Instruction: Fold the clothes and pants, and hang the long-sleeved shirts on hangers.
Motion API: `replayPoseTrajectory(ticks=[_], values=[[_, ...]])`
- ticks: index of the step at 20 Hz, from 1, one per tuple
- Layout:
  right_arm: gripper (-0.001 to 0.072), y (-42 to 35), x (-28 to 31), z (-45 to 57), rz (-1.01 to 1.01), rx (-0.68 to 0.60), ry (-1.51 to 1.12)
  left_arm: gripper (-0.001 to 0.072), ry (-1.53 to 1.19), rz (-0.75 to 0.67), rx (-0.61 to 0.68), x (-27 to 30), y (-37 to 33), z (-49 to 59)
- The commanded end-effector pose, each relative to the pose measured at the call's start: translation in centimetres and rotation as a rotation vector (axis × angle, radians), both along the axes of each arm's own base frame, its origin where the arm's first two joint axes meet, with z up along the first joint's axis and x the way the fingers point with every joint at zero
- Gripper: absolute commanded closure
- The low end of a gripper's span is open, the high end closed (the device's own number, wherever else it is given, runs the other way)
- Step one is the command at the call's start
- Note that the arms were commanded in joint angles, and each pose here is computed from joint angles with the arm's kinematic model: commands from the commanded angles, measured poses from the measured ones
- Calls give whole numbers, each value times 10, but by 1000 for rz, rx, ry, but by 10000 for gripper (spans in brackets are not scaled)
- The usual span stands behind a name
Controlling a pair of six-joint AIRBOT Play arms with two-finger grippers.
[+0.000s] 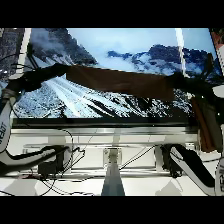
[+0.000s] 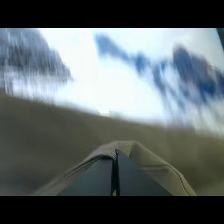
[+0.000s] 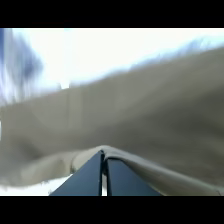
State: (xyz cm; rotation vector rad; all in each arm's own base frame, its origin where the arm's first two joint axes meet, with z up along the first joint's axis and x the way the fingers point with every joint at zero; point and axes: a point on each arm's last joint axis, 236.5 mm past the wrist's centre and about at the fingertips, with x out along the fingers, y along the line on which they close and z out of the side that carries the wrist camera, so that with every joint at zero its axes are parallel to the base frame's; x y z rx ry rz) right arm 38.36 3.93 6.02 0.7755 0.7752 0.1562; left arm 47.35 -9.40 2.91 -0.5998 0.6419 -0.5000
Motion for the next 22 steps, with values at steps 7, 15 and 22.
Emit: replayPoseTrajectory(ticks=[7,15,22], values=[[351,-68,103,-69,-446,-29,-32,292,154,319,-98,68,-28,-70],[111,-72,95,-80,-321,-184,-18,20,123,181,-24,54,23,-66],[119,-49,78,-98,-168,-218,61,20,454,-147,204,-19,46,-124]])
